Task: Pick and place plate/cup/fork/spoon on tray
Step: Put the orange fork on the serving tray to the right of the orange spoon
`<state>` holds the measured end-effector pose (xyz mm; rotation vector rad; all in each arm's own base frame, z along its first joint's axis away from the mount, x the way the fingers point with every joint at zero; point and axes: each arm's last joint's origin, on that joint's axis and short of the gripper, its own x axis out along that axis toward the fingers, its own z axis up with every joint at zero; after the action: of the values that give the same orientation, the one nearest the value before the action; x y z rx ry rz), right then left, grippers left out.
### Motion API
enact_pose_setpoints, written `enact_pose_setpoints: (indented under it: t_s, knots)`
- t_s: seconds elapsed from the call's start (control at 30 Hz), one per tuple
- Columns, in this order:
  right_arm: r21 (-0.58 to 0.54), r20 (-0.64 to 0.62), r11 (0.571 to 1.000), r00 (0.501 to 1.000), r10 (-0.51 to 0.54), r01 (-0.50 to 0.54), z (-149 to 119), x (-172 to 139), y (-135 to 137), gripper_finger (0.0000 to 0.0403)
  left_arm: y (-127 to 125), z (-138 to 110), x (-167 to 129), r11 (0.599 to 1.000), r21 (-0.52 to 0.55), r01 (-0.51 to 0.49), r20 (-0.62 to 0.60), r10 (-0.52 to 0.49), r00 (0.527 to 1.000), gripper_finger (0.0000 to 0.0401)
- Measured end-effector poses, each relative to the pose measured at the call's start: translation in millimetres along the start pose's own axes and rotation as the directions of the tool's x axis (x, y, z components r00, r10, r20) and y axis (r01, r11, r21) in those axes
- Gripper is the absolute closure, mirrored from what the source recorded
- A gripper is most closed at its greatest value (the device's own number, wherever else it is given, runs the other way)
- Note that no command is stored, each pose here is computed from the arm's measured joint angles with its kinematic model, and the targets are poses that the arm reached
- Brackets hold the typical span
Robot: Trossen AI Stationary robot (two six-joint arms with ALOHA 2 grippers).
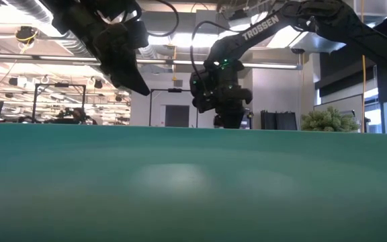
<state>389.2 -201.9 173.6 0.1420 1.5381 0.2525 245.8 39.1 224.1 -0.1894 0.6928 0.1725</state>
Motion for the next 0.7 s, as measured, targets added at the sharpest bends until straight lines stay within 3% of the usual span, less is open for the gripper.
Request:
enact_pose_setpoints:
  t_s: [0.13,0.3,0.53,0.7]
  knots:
    - [-0.007,0.026,1.000,1.000,-0.016,0.017,4.0,-8.9,0.8,0.0372,-1.2,-0.2,0.0,1.000,0.003,0.004,0.000,-0.004,1.000,0.0401]
    - [-0.051,0.083,0.999,0.996,0.023,-0.019,20.6,-18.7,22.5,0.0391,-1.2,-0.1,0.0,1.000,0.003,0.004,-0.001,-0.004,1.000,0.0401]
    - [-0.121,0.067,0.990,0.994,0.080,-0.072,33.1,13.1,50.3,0.0399,-1.2,-0.1,0.0,1.000,0.002,0.003,-0.001,-0.003,1.000,0.0401]
    - [-0.198,0.104,0.979,0.992,0.065,-0.043,47.0,27.1,69.4,0.0400,-1.2,-0.1,0.0,1.000,0.001,0.003,-0.001,-0.003,1.000,0.0401]
